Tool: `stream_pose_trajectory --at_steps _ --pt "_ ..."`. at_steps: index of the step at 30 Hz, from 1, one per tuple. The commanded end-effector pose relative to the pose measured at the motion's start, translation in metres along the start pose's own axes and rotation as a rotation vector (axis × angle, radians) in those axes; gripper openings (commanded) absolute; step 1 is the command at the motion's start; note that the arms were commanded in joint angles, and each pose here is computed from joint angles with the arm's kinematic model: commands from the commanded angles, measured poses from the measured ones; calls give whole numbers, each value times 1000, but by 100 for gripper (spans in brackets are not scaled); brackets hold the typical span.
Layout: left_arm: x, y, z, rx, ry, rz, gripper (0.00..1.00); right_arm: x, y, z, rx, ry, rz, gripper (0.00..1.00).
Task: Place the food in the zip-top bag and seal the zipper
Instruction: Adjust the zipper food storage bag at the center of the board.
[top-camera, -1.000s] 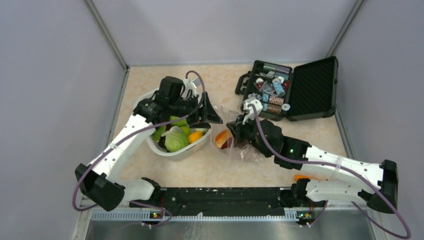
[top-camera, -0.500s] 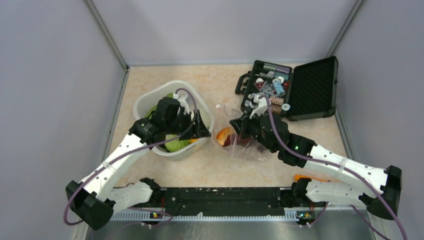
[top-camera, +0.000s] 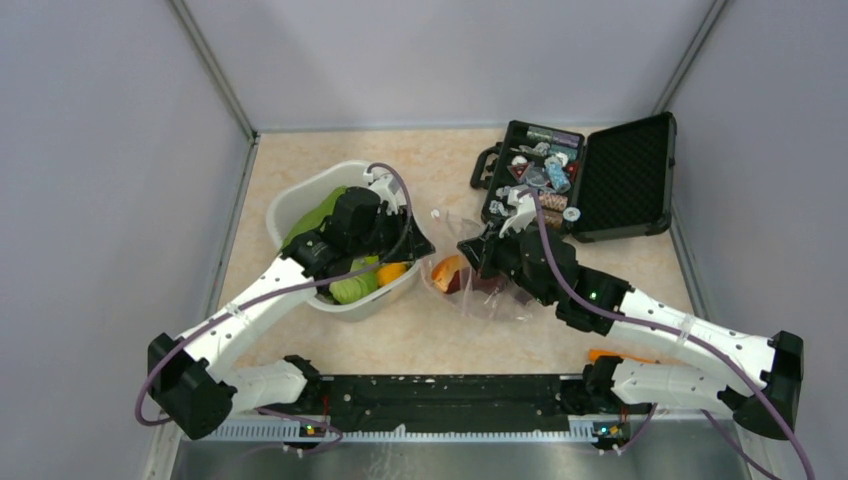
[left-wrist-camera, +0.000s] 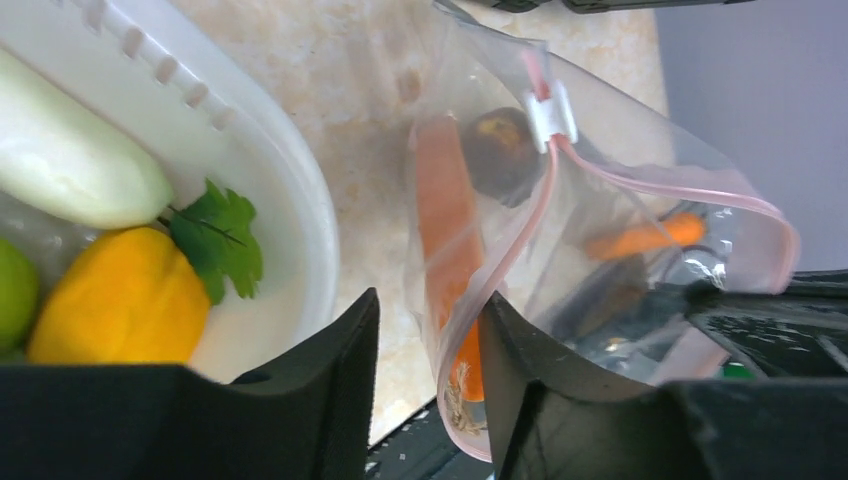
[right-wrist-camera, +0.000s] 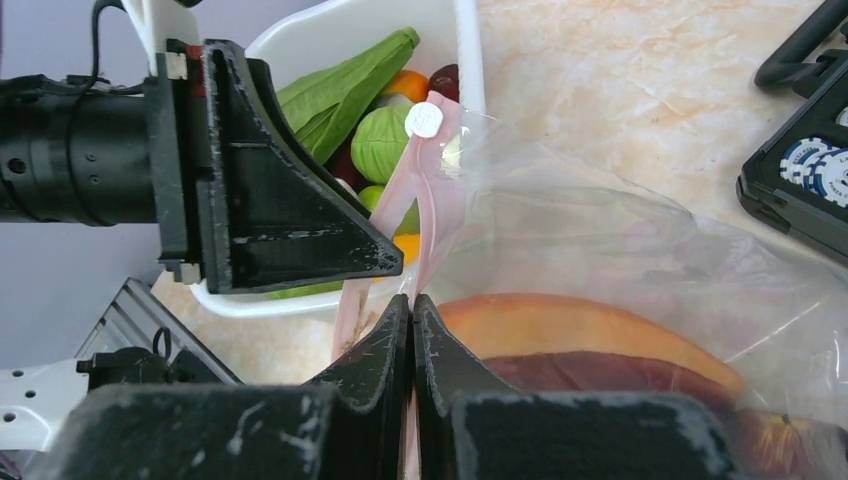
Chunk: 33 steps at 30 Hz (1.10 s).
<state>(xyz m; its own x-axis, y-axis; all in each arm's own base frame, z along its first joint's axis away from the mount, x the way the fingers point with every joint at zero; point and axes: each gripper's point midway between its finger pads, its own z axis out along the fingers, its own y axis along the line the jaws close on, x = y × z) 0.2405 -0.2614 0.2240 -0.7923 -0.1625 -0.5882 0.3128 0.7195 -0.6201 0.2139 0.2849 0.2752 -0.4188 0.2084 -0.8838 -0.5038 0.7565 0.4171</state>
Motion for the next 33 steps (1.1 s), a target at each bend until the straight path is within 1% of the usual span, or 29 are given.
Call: stream_pose_trajectory --at_steps 1,2,3,5,6,7,12,16,19,20,22,25,27,28,29,31,33 --pt "-19 -4 -1 -7 -70 60 36 -23 10 -7 -36 -65 37 0" --pt "-20 -7 -2 4 -71 68 30 -25 10 -7 -33 -67 36 0" --pt "-21 -12 -4 29 -72 78 21 -26 9 -7 -29 -70 35 0" --pt "-26 -25 -5 86 -75 100 6 -30 9 -9 -23 -78 33 0" --pt "-29 -30 -5 104 -74 111 1 -32 8 -10 -19 -81 29 0" --pt "-32 -36 -6 119 -71 119 0 -36 7 -13 -15 -91 27 0" --pt "-66 -80 -18 228 -110 183 0 -63 5 -33 -17 -178 4 0" --pt "-97 -126 -35 350 -145 226 0 -92 2 -57 -15 -260 -21 0" --pt "-110 -151 -43 426 -147 250 0 -100 -6 -68 11 -297 -23 0" --pt "-112 -151 -40 427 -145 255 0 -100 -10 -69 26 -305 -19 0" --pt "-114 -141 -29 362 -132 243 0 -100 -6 -70 4 -306 -24 0" --pt "-108 -143 -28 375 -113 258 0 -109 -1 -74 -21 -331 -23 0" --pt "-107 -140 -26 348 -108 278 0 -113 0 -73 -21 -347 -42 0" --pt "-104 -132 -21 316 -88 278 0 -112 -1 -69 -6 -333 -58 0" --pt "-96 -122 -12 272 -37 262 0 -115 3 -70 -11 -320 -66 0" --pt "-82 -131 -13 313 37 284 0 -116 16 -70 -64 -291 -91 0" --pt "-74 -133 -12 305 39 304 0 -116 30 -72 -142 -290 -101 0"
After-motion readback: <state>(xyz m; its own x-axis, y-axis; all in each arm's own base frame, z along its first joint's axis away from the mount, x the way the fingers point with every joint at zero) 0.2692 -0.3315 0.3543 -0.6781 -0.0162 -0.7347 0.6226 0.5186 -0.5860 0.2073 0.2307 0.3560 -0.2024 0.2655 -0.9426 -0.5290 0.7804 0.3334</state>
